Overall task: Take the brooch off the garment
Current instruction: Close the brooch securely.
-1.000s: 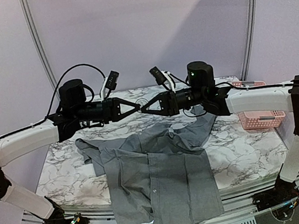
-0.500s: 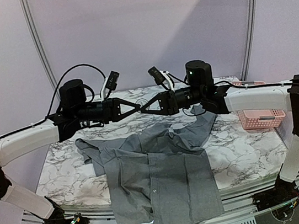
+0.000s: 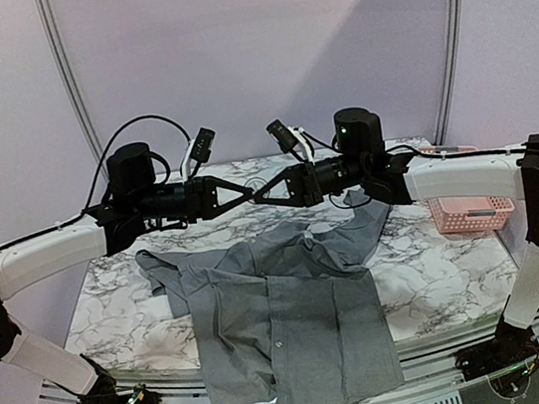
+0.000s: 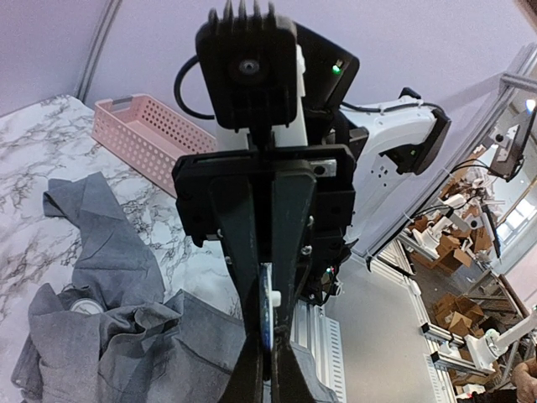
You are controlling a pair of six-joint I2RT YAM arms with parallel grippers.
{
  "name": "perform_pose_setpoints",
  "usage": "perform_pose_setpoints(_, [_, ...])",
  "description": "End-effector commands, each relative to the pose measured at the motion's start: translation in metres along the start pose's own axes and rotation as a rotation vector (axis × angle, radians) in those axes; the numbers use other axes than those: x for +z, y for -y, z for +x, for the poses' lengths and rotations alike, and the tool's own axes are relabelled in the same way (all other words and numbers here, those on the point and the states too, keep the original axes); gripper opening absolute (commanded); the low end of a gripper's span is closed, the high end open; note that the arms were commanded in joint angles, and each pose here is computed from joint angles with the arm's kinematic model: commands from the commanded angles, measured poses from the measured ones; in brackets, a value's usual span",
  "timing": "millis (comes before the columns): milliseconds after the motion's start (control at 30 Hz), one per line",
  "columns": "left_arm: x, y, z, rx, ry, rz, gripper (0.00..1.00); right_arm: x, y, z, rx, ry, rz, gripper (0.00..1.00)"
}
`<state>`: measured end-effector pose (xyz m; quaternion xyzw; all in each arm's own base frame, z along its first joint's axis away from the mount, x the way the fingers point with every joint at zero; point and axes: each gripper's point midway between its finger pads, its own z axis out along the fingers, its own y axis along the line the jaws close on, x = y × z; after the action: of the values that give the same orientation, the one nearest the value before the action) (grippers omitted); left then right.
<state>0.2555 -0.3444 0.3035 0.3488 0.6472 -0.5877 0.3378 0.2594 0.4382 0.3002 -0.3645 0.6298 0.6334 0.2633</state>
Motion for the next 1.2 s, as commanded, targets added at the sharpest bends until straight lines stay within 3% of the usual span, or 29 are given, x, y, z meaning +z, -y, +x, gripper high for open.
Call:
perform_pose_setpoints(0, [0.004, 0.024, -0.003, 0.046, -0.021, 0.092, 0.0, -0.008, 0.036, -0.007, 0.074, 0.041, 0.105, 0.03])
perform_pose_setpoints(1167, [-0.001, -0.002, -0.006, 0.026, -0.005, -0.031, 0.0, -0.019, 0.053, -0.008, 0.093, 0.092, 0.185, 0.0])
